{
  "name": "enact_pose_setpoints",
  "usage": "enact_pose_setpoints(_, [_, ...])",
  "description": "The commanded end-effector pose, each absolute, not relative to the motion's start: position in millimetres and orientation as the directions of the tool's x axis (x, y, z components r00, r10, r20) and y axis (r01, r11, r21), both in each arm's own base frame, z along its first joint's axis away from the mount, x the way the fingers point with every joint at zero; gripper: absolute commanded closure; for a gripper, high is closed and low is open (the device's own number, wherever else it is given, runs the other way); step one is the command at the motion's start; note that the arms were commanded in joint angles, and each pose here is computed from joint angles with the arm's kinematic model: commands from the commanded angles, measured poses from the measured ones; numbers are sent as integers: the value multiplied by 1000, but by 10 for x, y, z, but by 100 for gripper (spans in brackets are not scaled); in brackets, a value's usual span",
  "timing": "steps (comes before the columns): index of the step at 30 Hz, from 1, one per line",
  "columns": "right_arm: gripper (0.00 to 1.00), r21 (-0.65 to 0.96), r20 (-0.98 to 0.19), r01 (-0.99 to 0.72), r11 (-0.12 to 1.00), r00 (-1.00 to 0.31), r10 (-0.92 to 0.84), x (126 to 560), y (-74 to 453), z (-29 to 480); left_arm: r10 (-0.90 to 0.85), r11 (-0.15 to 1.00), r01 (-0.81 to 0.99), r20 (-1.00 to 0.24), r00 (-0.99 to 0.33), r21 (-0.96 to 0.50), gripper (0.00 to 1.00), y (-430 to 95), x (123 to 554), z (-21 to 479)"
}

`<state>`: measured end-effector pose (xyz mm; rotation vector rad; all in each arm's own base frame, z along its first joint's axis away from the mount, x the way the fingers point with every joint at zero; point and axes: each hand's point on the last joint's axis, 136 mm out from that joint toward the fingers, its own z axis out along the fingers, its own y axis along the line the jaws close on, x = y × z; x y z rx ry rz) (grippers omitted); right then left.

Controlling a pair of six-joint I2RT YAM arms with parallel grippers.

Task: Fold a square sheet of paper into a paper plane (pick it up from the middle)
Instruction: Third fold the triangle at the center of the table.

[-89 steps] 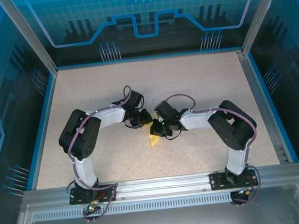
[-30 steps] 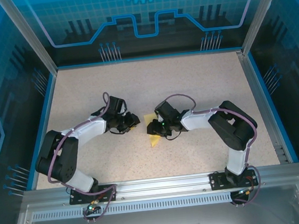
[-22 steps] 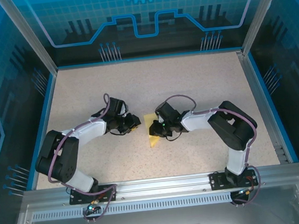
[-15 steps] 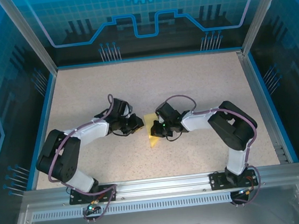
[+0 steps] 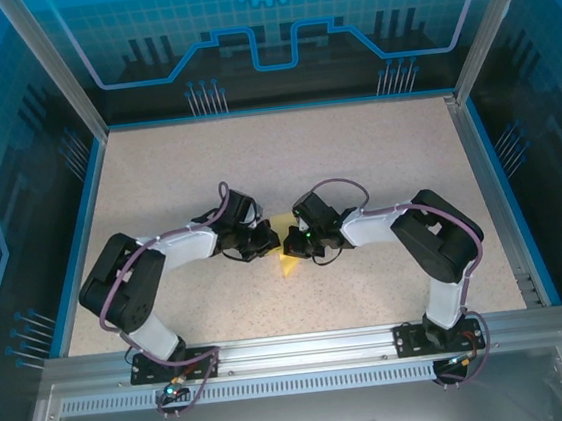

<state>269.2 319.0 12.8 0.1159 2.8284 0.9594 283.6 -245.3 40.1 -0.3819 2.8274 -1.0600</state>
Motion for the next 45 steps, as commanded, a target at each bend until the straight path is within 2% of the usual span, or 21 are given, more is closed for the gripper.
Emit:
enact_pose_setpoints(1, [100,557,-85,83,826,-984,157,2634,3032,7,-248,722,-199,20,-969,-663,98,-2505,2793,359])
enact_pose_setpoints(15, [100,579,-87,99,809,-979,182,2673,3070,73,-263,763,-230,35,-964,-605,100,-2431,2791,154])
enact_pose_setpoints(26, [100,683,-178,-15,731,-973,146,2678,3163,437,-269,792,-240,33,-963,-561,100,-2376,2812,39])
enact_pose_setpoints(34, [99,707,-163,-77,704,-985,56,2369,3265,432,-263,789,-228,20,-964,-570,100,-2384,2826,103])
enact_pose_setpoints(45, [99,712,-95,-42,701,-995,36,2105,3307,208,-259,783,-211,1,-966,-585,100,-2404,2860,174])
